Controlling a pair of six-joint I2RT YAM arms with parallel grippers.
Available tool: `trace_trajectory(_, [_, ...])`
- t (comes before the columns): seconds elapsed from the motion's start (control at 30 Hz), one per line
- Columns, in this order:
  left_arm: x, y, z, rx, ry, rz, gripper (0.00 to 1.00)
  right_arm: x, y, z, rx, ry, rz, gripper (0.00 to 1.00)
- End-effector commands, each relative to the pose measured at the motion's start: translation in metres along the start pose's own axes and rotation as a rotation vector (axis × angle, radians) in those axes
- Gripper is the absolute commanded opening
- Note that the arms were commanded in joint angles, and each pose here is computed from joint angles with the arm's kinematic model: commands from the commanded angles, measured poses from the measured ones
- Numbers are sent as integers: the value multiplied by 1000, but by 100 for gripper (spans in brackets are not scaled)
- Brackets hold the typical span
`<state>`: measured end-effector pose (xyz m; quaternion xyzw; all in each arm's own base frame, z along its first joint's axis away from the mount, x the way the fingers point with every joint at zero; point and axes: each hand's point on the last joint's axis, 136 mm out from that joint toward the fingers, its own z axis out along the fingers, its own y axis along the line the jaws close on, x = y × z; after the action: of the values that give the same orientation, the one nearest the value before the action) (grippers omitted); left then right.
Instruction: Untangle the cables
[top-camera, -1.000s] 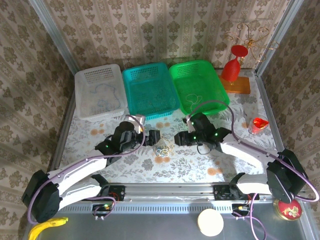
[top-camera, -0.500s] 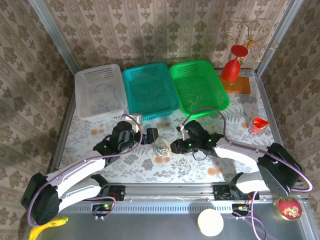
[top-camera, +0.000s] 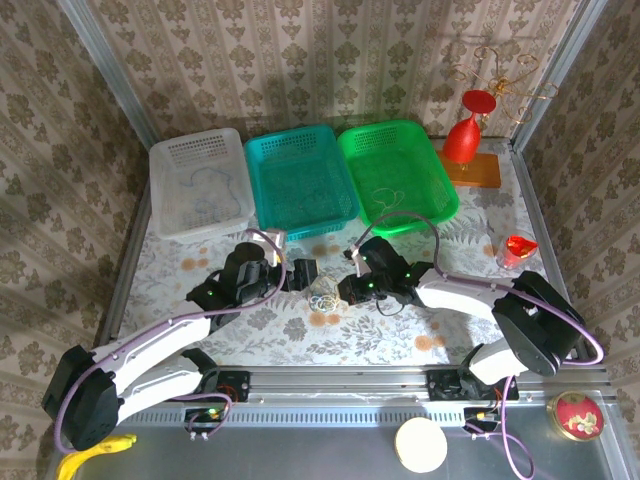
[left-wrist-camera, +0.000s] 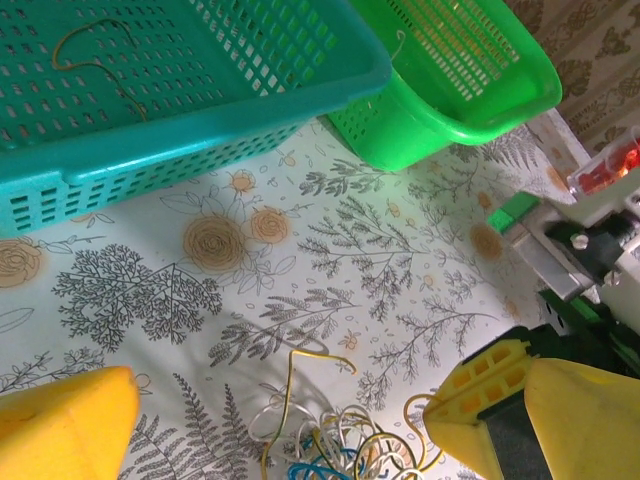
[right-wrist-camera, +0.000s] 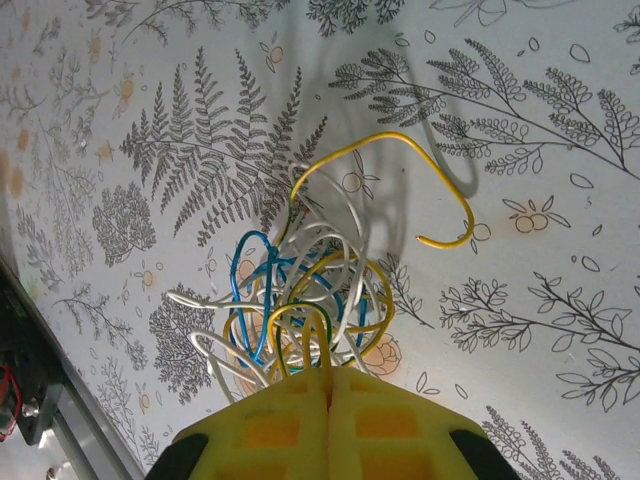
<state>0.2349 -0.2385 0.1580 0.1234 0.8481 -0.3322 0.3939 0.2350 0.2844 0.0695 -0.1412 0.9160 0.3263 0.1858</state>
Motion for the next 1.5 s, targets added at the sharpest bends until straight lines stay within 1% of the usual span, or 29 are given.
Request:
trace_trajectory(0.0, [-4,-8,-3,34,15,42,100,-13,18,-12,-38,-28,-35,0])
trace_trajectory(0.2, [13,-12,11,65,99,98,100,-28,36,-35,-72,-77,-57,0])
trace_trajectory(0.4, [30,-20,25,94,137,185,100,-38,47,-51,-100,-113,-59,0])
trace_trajectory(0.7, [44,-38,41,156,156,269,100,-40,52,-56,-112,-122,-53,0])
trace_trajectory(0.97, [54,-47,57,212,171,285,100,-44,58,-57,-141,-130,-39,0])
trace_trajectory(1.07, [59,-46,64,213,186,284,100,-47,62,-61,-150,-136,-41,0])
trace_trajectory(1.17, [64,-42,68,206,195,280,94,-51,69,-68,-164,-150,-50,0])
trace_trajectory(1.27, [70,-36,71,200,203,273,84,-59,78,-81,-189,-178,-57,0])
trace_trajectory(1.4, [78,-28,71,188,213,256,76,-72,87,-103,-234,-228,-43,0])
trace_trajectory(1.47, [82,-23,70,181,219,246,70,-80,92,-116,-265,-259,-30,0])
